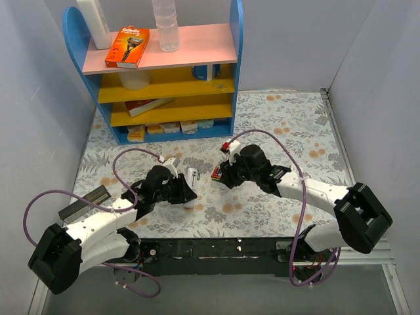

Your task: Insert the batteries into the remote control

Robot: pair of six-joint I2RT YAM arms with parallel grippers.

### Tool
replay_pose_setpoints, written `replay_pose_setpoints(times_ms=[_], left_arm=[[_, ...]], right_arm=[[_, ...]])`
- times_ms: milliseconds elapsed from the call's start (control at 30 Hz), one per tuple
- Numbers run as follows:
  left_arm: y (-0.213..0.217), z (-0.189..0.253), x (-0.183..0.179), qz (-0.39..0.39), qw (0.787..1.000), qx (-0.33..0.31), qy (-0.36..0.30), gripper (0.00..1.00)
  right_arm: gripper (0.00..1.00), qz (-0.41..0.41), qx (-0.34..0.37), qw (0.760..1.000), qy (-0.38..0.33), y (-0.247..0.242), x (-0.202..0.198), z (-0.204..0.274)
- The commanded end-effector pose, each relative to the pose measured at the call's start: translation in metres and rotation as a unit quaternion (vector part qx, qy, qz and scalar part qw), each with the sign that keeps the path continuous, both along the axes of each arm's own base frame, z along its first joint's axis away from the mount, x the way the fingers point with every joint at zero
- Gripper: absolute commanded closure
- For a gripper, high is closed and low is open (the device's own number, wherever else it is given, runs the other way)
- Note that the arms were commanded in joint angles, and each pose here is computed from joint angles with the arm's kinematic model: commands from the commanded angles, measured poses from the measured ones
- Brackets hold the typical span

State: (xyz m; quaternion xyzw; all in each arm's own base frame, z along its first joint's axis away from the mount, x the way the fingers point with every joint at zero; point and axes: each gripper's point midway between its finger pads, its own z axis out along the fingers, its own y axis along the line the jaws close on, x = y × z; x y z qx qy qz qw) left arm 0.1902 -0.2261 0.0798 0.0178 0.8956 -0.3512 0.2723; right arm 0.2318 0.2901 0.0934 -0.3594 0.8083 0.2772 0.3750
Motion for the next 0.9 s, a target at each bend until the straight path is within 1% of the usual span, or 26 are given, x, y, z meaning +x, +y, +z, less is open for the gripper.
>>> replay_pose_setpoints(times_ms=[0, 67, 200, 300, 367, 400, 467, 533, 600, 667, 733, 767, 800, 867], left_arm=[[0.01, 0.016, 0.014, 0.064, 0.997, -0.029, -0.029, 1.0], [0.015, 0.017, 0.016, 0.075, 0.996, -0.025, -0.034, 1.0], [0.021, 0.023, 0.017, 0.088, 0.995, -0.027, -0.043, 1.0], [0.025, 0.023, 0.018, 0.104, 0.993, -0.026, -0.043, 1.0], [0.029, 0.024, 0.017, 0.113, 0.992, -0.027, -0.045, 1.0], [0.032, 0.023, 0.018, 0.122, 0.991, -0.024, -0.046, 1.0], [0.035, 0.024, 0.017, 0.134, 0.99, -0.028, -0.043, 1.0], [0.04, 0.02, 0.016, 0.146, 0.988, -0.027, -0.041, 1.0], [0.049, 0.018, 0.018, 0.17, 0.984, -0.023, -0.045, 1.0], [0.054, 0.019, 0.017, 0.181, 0.982, -0.026, -0.047, 1.0], [0.058, 0.014, 0.016, 0.192, 0.98, -0.026, -0.042, 1.0], [0.059, 0.014, 0.015, 0.195, 0.98, -0.028, -0.042, 1.0], [0.06, 0.015, 0.014, 0.198, 0.979, -0.034, -0.041, 1.0], [0.061, 0.013, 0.012, 0.199, 0.979, -0.033, -0.039, 1.0]], right_arm=[[0.47, -0.113, -0.054, 0.992, -0.003, -0.018, 0.034, 0.004], [0.47, -0.131, -0.064, 0.989, -0.006, -0.017, 0.045, 0.011], [0.47, -0.155, -0.1, 0.983, -0.003, -0.016, 0.062, 0.001], [0.47, -0.154, -0.114, 0.981, 0.01, -0.007, 0.07, 0.0], [0.47, -0.141, -0.106, 0.984, 0.02, 0.002, 0.07, 0.003], [0.46, -0.122, -0.097, 0.987, 0.031, 0.011, 0.065, 0.002], [0.46, -0.115, -0.078, 0.99, 0.039, 0.025, 0.064, 0.009], [0.46, -0.112, -0.065, 0.989, 0.064, 0.04, 0.059, 0.012], [0.45, -0.109, -0.068, 0.988, 0.09, 0.052, 0.053, 0.004], [0.45, -0.117, -0.066, 0.985, 0.105, 0.064, 0.051, 0.008], [0.45, -0.125, -0.084, 0.982, 0.114, 0.074, 0.046, -0.003], [0.45, -0.132, -0.079, 0.981, 0.118, 0.082, 0.047, 0.002], [0.45, -0.137, -0.091, 0.978, 0.127, 0.087, 0.044, -0.008], [0.45, -0.146, -0.09, 0.977, 0.13, 0.095, 0.046, -0.006]])
